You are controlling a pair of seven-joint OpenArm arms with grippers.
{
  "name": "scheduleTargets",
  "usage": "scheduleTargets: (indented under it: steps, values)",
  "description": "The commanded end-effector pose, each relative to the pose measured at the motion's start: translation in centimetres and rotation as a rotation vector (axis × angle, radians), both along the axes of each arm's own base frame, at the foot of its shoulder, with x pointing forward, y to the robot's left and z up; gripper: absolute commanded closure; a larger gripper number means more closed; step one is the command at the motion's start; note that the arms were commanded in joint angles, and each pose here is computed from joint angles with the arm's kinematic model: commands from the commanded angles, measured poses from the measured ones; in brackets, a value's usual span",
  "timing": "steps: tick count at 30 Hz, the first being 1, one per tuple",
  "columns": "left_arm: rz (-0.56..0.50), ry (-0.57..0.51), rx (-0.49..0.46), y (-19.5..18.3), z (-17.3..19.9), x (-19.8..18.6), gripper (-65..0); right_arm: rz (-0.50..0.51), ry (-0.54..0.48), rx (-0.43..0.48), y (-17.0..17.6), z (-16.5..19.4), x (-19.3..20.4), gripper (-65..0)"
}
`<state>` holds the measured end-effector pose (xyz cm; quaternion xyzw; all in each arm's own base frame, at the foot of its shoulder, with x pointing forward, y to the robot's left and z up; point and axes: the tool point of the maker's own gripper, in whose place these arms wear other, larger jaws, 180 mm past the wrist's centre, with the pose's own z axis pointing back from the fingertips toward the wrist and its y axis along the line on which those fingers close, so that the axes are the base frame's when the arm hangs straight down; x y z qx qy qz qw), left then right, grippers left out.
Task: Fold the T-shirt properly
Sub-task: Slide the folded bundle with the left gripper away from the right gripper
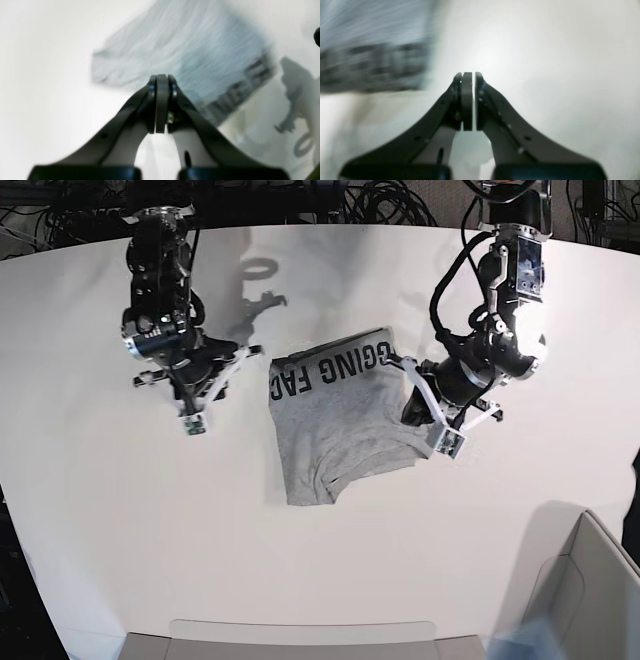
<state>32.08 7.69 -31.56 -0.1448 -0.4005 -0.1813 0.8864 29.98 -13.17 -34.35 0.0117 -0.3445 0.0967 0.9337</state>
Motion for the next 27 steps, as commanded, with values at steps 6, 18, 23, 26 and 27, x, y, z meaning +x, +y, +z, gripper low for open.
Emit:
scheduleTargets:
  steps: [6,18,23,26,27]
  values:
    - [-0.199,0.016,-0.033,-7.9,-0.5,1.1,0.0,-0.172,-0.099,-0.018,-5.7,3.1,-0.8,-1.4]
    - [-0.251,0.243,0.033,-9.6,-9.7,1.2,0.0,-0.206,-0.035,-0.034,-6.9,1.3,-3.5,-1.5]
    - [-0.219,0.27,0.132,-4.1,-12.5,0.2,0.0,-0.206,-0.042,-0.036,-7.0,1.5,-3.3,-1.5]
    - [-0.131,0.295,0.193,2.0,-13.7,-0.4,0.0,-0.206,-0.042,-0.036,-7.0,1.5,-3.3,-1.5]
    - [-0.103,0.296,0.209,3.7,-13.7,-0.4,0.0,-0.205,-0.042,-0.035,-6.9,1.5,-3.3,-1.5]
